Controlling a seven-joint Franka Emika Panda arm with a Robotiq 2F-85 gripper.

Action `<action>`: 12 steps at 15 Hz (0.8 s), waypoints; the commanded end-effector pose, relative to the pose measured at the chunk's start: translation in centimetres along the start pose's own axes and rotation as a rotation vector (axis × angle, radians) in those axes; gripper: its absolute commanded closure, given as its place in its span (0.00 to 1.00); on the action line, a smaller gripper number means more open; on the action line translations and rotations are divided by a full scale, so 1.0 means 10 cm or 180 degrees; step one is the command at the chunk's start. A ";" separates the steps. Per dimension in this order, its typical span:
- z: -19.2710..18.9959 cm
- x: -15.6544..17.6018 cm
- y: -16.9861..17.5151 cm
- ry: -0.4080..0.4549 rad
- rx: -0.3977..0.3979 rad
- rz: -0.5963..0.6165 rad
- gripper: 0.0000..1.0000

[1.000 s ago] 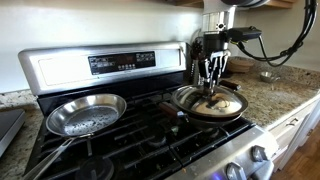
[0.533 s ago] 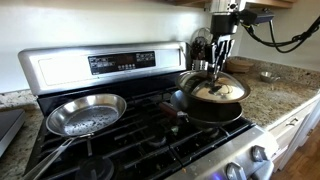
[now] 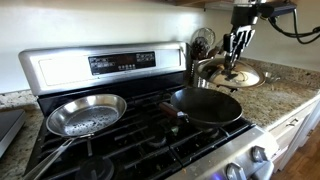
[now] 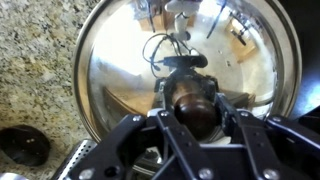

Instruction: Remove the lid from the frying pan and put it on the base top

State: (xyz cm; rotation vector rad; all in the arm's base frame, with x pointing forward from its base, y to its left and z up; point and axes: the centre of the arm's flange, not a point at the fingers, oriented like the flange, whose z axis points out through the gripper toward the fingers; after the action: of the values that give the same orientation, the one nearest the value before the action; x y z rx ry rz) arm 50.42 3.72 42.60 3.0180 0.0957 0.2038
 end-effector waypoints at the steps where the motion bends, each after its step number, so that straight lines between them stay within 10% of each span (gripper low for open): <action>1: -0.07 -0.07 0.59 0.0080 -0.0097 0.0387 0.80; 12: 0.68 -0.17 2.01 -0.0081 -0.0081 0.1310 0.80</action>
State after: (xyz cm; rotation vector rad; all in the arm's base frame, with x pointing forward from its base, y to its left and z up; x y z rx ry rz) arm 49.69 -14.56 40.23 2.9874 -0.4328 0.1820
